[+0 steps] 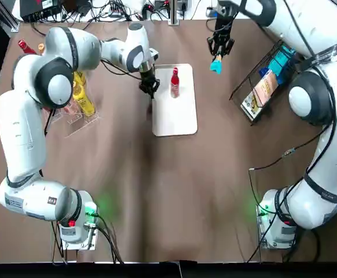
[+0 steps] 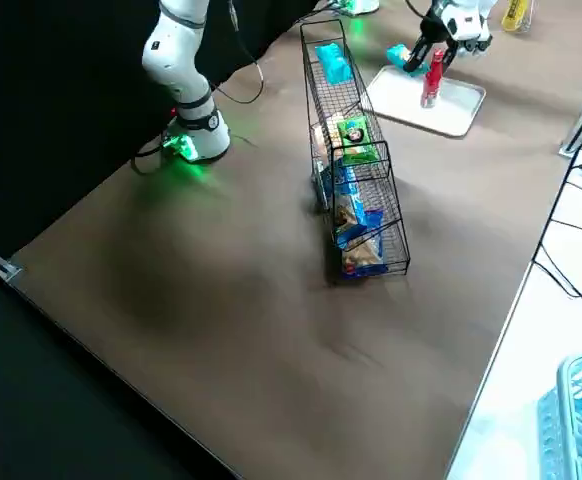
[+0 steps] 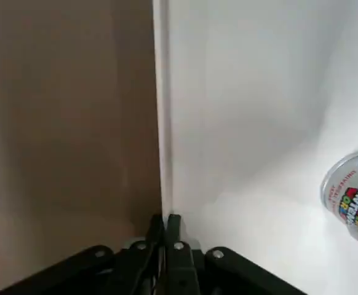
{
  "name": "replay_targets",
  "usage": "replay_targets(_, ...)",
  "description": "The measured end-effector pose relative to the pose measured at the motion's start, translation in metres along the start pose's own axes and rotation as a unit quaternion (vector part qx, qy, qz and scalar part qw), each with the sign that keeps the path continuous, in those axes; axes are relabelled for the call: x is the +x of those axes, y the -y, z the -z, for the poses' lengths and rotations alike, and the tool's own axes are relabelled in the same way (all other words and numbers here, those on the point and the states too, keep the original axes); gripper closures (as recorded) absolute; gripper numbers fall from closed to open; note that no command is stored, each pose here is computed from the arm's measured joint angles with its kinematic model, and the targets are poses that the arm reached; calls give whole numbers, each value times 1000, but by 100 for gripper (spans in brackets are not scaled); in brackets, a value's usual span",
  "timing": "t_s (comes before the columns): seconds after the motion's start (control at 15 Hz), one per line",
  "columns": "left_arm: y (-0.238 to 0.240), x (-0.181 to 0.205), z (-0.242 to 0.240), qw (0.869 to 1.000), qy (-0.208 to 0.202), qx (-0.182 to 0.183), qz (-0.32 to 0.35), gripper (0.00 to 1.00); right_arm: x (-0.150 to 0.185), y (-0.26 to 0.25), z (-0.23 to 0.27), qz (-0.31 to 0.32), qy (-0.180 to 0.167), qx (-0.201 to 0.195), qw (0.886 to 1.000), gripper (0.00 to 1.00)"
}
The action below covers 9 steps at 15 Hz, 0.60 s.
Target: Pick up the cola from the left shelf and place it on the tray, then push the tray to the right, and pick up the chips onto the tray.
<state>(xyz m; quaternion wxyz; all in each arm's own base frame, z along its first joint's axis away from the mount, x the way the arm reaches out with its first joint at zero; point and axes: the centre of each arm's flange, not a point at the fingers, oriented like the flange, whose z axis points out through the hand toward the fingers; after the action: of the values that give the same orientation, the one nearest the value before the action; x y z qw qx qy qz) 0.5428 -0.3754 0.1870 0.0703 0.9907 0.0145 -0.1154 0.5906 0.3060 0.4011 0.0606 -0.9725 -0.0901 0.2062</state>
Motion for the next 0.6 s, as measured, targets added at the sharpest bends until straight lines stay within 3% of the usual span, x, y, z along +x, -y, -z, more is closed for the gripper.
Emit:
replay_targets(0.27,-42,-8,-10,1000,-3,-13,-13,95,23,26,-42,10,-9,7,1000,71)
replay_targets(0.47,-43,-5,-13,1000,-4,-17,-12,93,38,33,-67,6,-11,32,999,71)
replay_targets(0.6,-42,1,-6,1000,-11,-22,-9,78,47,29,-82,3,-7,39,999,71)
